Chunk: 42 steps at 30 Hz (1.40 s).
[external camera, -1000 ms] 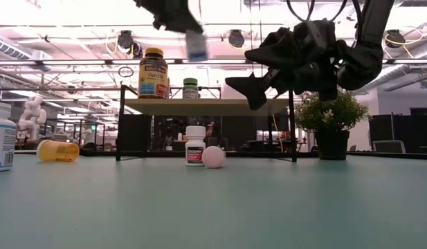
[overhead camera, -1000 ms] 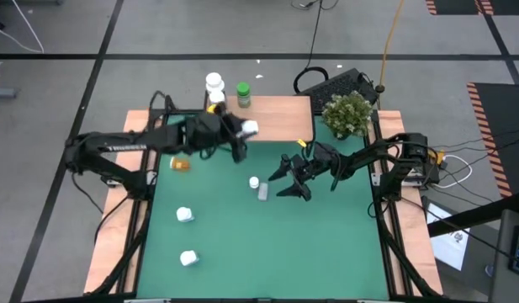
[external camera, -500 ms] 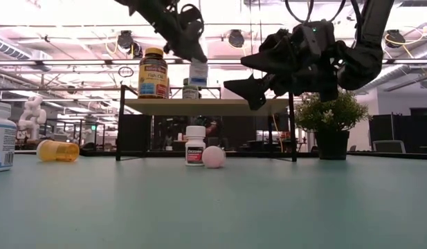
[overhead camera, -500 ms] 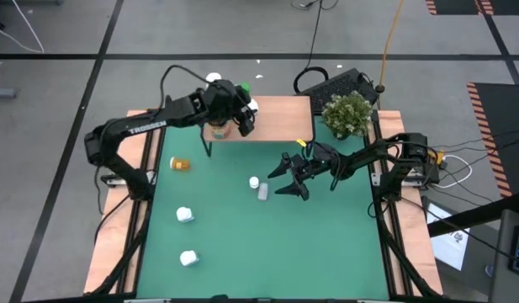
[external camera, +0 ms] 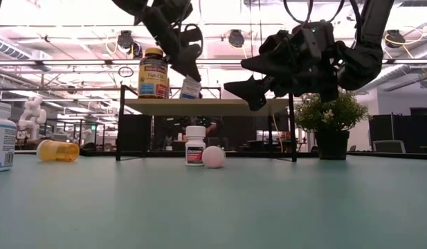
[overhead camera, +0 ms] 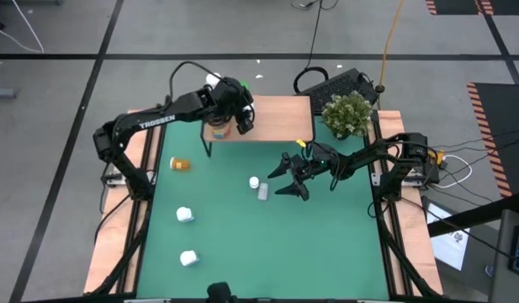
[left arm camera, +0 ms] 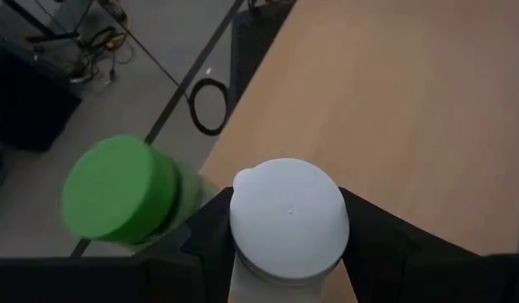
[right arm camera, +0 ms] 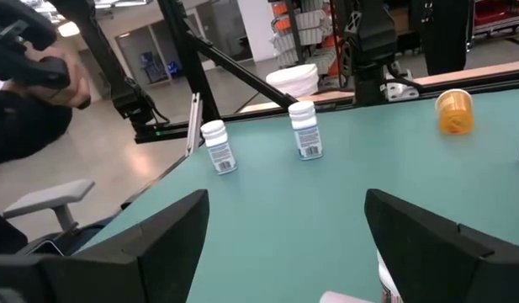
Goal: Pick and place medicine bottles onto shelf by color
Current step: Put the right white and blue pill bottle on the shelf, then put the white and black pill bottle on the shelf
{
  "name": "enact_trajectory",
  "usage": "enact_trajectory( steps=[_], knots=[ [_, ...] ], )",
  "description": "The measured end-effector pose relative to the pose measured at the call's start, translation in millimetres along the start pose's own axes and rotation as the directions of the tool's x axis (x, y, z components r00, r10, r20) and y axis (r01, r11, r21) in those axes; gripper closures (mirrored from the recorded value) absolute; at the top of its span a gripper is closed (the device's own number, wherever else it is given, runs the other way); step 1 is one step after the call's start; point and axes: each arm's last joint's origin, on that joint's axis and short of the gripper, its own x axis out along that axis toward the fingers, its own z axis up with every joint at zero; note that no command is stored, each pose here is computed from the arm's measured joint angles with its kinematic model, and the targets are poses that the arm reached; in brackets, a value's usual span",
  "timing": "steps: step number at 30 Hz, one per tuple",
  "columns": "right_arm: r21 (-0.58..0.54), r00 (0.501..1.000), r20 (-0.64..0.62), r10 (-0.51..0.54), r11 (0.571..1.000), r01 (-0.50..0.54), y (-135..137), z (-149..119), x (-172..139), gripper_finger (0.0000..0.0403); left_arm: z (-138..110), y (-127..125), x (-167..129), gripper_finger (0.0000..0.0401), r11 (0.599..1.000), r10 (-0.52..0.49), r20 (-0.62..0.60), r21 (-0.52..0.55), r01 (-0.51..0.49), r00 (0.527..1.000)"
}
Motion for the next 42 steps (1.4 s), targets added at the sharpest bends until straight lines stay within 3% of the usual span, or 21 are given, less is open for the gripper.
enact_trajectory(
  steps=[11, 28, 42],
  knots=[
    [-0.004, 1.0, 0.0, 0.001, 1.0, -0.001, 0.0, 0.0, 0.0, 0.0091, -2.9, 4.8, 1.3, 0.022, 0.999, -0.04, -0.004, -0.025, 0.04, 0.999],
    [-0.002, 1.0, -0.003, 0.003, 1.0, -0.003, 0.0, -0.3, 0.0, 0.0091, -2.4, 5.1, 1.4, 0.0127, 1.0, -0.021, -0.002, 0.001, 0.021, 1.0],
    [-0.002, 1.0, -0.003, 0.003, 1.0, -0.003, 0.0, -0.3, 0.0, 0.0091, 5.0, -4.2, -15.3, 0.0136, 0.99, 0.027, 0.027, 0.14, -0.03, 0.999]
  ],
)
